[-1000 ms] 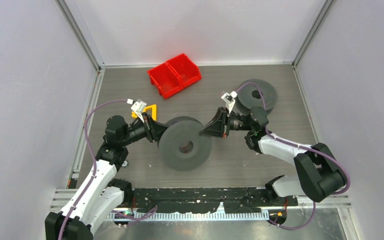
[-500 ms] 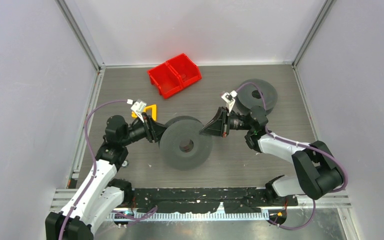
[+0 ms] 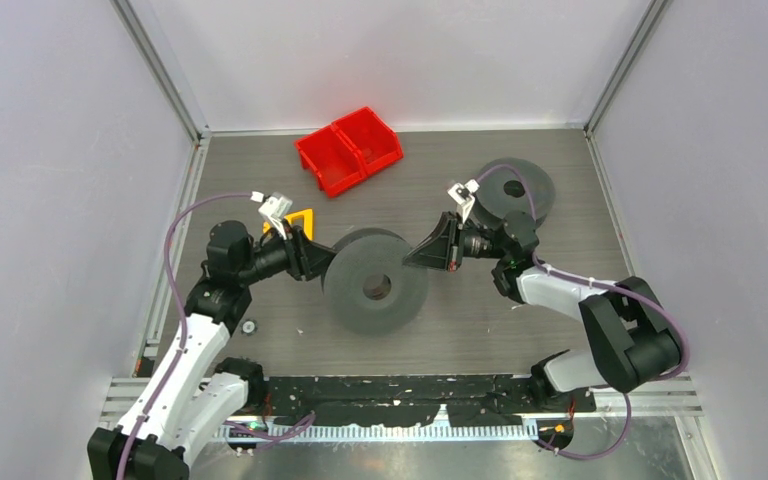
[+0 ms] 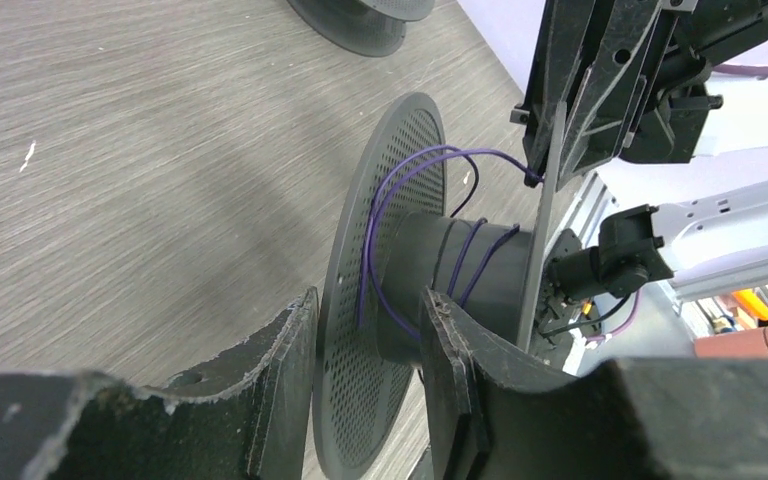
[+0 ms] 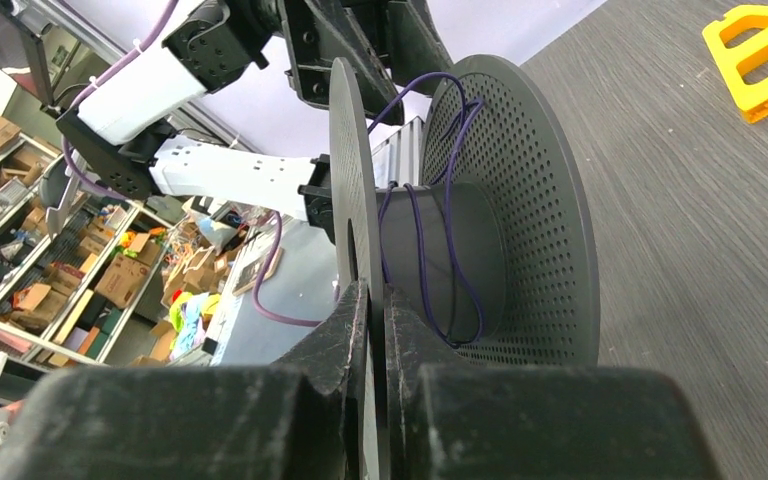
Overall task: Wrap the cables
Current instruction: Place the cable reel at the center of the board.
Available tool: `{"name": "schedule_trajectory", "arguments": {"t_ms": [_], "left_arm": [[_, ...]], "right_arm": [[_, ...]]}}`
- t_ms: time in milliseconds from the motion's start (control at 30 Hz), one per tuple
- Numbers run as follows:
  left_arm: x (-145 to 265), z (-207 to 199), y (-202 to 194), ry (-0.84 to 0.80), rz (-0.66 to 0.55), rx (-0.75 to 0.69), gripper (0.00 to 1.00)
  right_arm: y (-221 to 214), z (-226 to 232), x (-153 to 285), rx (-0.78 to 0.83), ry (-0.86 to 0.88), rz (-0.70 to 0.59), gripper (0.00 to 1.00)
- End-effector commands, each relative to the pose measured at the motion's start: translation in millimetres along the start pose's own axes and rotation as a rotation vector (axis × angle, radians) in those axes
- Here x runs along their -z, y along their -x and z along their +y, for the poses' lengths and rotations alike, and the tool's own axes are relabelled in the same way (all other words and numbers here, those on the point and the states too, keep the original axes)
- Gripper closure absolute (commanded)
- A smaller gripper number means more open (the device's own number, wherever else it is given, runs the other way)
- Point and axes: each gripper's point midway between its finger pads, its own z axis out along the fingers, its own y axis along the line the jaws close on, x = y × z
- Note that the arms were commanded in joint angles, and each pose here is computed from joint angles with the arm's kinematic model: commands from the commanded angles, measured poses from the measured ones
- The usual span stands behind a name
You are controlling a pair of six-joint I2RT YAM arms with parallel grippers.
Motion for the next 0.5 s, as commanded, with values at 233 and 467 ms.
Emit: {"name": "schedule_trajectory", "arguments": {"t_ms": [233, 467], "left_arm": [[12, -10, 25, 0.04, -0.041, -0.064, 0.48], [27, 6, 32, 0.182, -0.059, -0.159, 0.46]], "right_arm": [[17, -48, 15, -0.037, -0.169, -0.112, 0.95], [20, -74, 22, -0.091, -0.279, -0.116, 0.95]]}}
